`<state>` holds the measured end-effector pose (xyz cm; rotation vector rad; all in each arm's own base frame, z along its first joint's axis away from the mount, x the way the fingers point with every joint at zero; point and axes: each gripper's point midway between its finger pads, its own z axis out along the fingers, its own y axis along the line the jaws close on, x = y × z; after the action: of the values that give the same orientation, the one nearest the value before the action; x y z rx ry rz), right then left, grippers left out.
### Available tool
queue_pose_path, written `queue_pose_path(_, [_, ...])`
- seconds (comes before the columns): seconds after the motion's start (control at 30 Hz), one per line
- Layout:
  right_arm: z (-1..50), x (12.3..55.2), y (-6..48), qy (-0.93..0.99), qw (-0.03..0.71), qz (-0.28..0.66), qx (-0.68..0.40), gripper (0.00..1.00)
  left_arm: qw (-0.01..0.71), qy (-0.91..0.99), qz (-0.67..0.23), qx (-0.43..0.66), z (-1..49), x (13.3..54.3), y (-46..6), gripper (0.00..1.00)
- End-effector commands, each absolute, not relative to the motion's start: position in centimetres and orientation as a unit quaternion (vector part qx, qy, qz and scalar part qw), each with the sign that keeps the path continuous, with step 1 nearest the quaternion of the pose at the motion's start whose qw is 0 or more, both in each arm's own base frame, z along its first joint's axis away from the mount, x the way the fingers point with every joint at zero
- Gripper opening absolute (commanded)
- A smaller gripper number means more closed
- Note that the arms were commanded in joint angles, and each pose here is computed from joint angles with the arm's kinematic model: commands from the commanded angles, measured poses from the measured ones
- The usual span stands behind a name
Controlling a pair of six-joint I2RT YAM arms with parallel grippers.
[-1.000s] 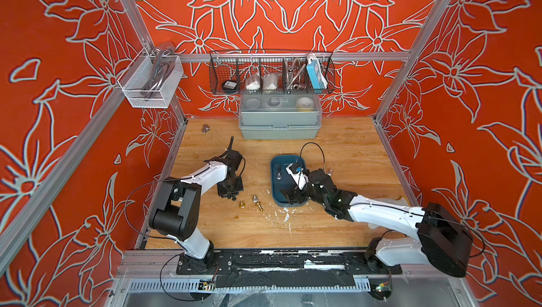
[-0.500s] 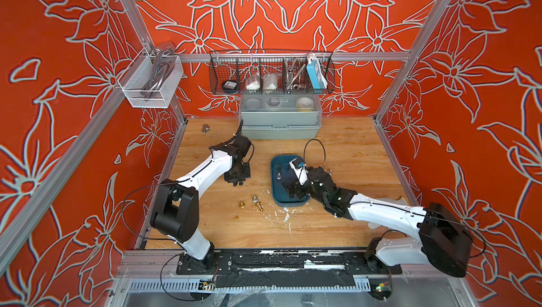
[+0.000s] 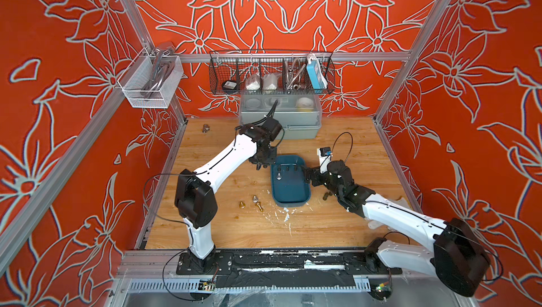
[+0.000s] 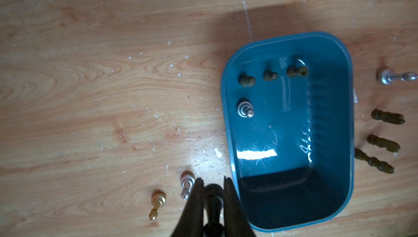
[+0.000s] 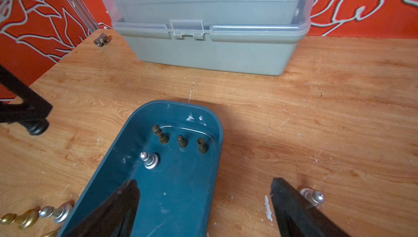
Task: Put the chess pieces into the storage box
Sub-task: Pick up the chess piece at the center of the board.
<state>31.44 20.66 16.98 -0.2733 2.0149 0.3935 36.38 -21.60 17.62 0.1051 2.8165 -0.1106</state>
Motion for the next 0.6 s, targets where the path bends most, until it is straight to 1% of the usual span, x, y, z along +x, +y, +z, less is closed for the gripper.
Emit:
queue_pose_path(0.0, [16.7, 31.4, 19.4, 0.841, 0.511, 0.153, -0.087, 0.96, 0.142, 0.987, -0.029, 0.069, 17.1, 36.0, -23.5, 0.14])
queue_pose_path(0.17, [17.0, 31.4, 18.9, 0.837, 0.52, 0.149, -0.081, 0.96, 0.139, 0.984, -0.049, 0.098, 15.5, 37.0, -27.2, 0.13])
queue_pose_path(0.3, [17.5, 31.2, 18.2, 0.831, 0.532, 0.144, -0.072, 0.96, 0.138, 0.982, -0.071, 0.108, 13.9, 37.7, -29.2, 0.13])
queue_pose_path(0.43, [17.9, 30.9, 17.7, 0.823, 0.544, 0.146, -0.066, 0.96, 0.16, 0.976, -0.087, 0.115, 12.9, 38.6, -30.4, 0.14])
queue_pose_path(0.57, [17.9, 30.9, 17.6, 0.822, 0.547, 0.146, -0.065, 0.96, 0.165, 0.976, -0.089, 0.116, 11.3, 39.0, -30.7, 0.14])
